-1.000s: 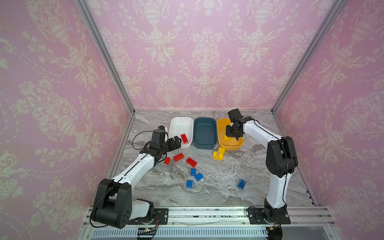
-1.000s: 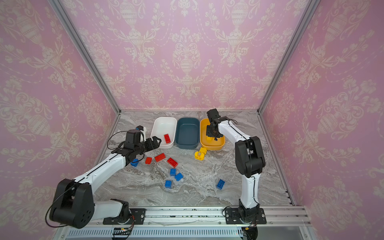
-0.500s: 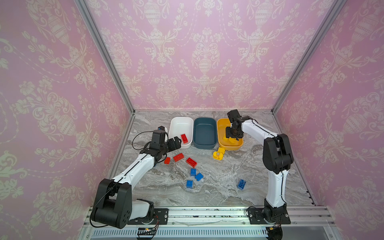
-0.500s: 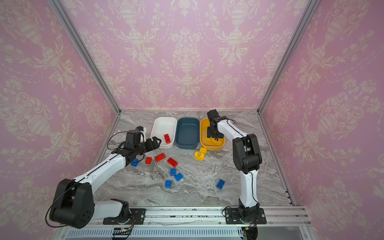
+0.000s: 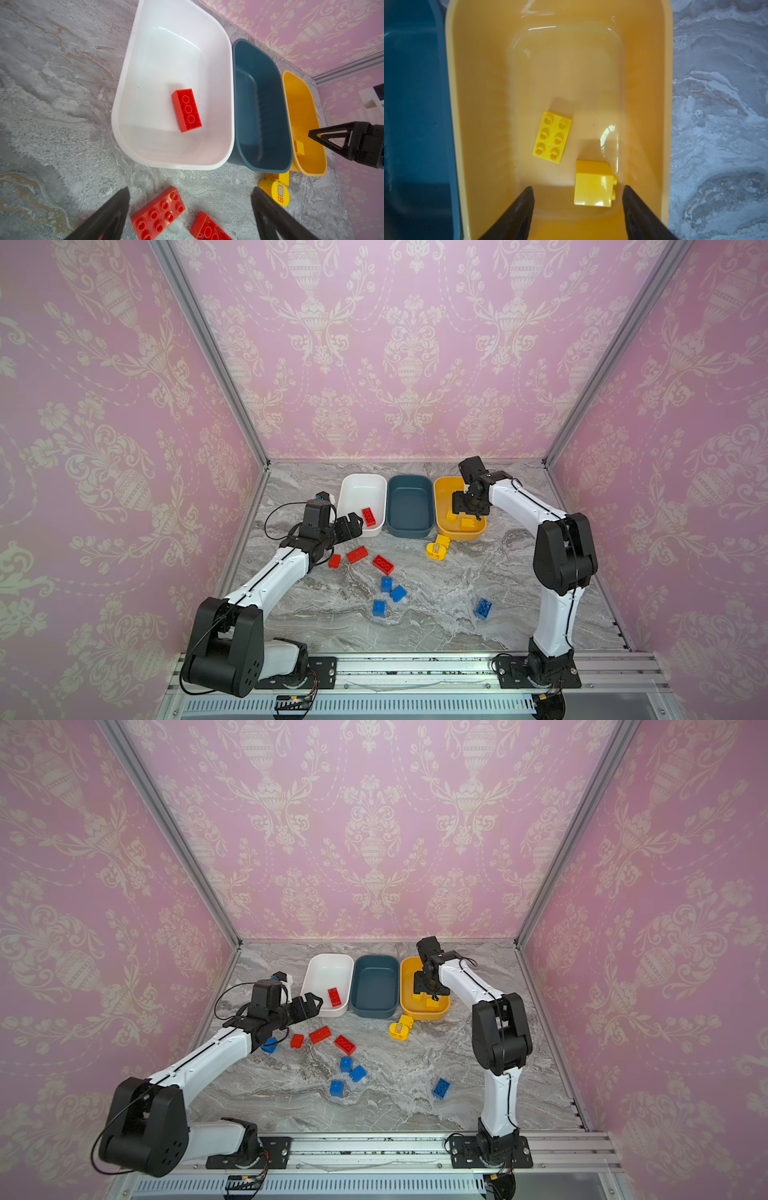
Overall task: Sort the legos into containers by color
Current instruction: 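Open the right gripper to drop the yellow brick in the tub, then move the right gripper down onto a blue brick nearer the robot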
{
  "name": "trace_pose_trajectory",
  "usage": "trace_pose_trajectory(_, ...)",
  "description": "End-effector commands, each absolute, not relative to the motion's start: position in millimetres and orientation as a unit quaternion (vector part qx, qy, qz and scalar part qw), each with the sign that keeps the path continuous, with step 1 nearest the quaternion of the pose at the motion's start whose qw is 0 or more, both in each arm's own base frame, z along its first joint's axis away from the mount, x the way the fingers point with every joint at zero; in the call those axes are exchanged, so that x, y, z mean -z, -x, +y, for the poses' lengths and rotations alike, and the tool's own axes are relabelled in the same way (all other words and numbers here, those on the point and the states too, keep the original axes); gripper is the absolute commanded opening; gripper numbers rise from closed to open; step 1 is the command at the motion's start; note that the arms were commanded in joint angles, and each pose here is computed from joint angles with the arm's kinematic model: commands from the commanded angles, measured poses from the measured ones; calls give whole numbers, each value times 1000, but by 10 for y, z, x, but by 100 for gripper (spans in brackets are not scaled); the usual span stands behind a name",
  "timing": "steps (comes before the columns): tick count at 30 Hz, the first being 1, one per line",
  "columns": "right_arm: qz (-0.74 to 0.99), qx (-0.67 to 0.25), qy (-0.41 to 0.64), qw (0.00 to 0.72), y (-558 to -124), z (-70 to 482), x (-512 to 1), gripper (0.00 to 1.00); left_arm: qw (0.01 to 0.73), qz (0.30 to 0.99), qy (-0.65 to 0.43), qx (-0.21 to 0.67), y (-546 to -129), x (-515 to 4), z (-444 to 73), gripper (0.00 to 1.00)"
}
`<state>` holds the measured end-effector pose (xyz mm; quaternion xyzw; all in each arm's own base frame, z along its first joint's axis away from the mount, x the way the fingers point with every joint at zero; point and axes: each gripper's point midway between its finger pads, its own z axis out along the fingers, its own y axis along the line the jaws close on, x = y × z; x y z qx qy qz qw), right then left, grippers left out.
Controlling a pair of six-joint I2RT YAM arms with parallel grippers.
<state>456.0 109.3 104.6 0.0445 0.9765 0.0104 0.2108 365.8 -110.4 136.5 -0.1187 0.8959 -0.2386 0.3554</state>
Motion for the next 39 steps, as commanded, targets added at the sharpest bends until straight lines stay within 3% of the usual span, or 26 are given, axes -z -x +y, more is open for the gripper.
trace_pose_trajectory(1, 975, -33, -57, 212, -4410, 1104, -1211, 70, 356, 893, 121, 246, -3642, -1375, -1101, 94)
trace_pose_trajectory(16, 969, -74, -136, 195, -3443, 971, -1293, 91, 355, 892, 118, 251, -3692, -1360, -1128, 94)
trace_pose_trajectory(30, 963, -78, -238, 104, -2295, 997, -787, 93, 354, 893, 112, 254, -3706, -1362, -1148, 95)
trace_pose_trajectory(39, 951, -68, -294, 69, -1841, 951, -513, 89, 353, 893, 110, 255, -3708, -1362, -1155, 95)
